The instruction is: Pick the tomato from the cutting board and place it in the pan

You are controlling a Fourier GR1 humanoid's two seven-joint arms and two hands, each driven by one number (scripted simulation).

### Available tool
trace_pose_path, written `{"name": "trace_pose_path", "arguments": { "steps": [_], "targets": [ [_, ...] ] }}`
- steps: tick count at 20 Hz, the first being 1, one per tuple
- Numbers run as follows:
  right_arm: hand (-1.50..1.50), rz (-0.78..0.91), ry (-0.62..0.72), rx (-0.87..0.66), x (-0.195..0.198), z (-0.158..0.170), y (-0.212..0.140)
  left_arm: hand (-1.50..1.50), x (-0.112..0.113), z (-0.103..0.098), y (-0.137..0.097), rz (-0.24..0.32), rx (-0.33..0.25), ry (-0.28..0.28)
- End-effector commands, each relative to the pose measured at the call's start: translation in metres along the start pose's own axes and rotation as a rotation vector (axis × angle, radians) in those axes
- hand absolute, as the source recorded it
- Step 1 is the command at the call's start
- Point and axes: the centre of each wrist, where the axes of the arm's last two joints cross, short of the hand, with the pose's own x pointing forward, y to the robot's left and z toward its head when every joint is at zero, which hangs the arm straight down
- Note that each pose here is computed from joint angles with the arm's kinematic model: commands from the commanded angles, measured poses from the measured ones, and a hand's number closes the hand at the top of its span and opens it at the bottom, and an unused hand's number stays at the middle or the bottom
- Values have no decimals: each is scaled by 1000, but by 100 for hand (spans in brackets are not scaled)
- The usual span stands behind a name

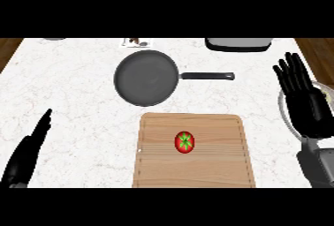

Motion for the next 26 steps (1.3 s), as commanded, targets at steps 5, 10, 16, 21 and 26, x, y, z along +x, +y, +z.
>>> {"name": "trace_pose_path", "arguments": {
  "steps": [5, 10, 16, 21, 26],
  "targets": [
    [150, -61, 86, 853, -11, -5, 98, 0, 85, -21, -22, 202, -59, -351],
    [-150, 37, -123, 954, -32, -22, 78, 0, 101, -30, -42, 362, -84, -365],
    [-150, 219, -329, 938, -13, -66, 9, 0, 96, -47, -38, 380, -84, -352],
    [-150, 457, -317, 1121, 42, -100, -11, 0, 87, -49, -38, 372, -80, -338],
    [-150, 648, -286, 1200, 79, -129, 25, 0, 86, -44, -49, 377, -60, -332]
  ]
}}
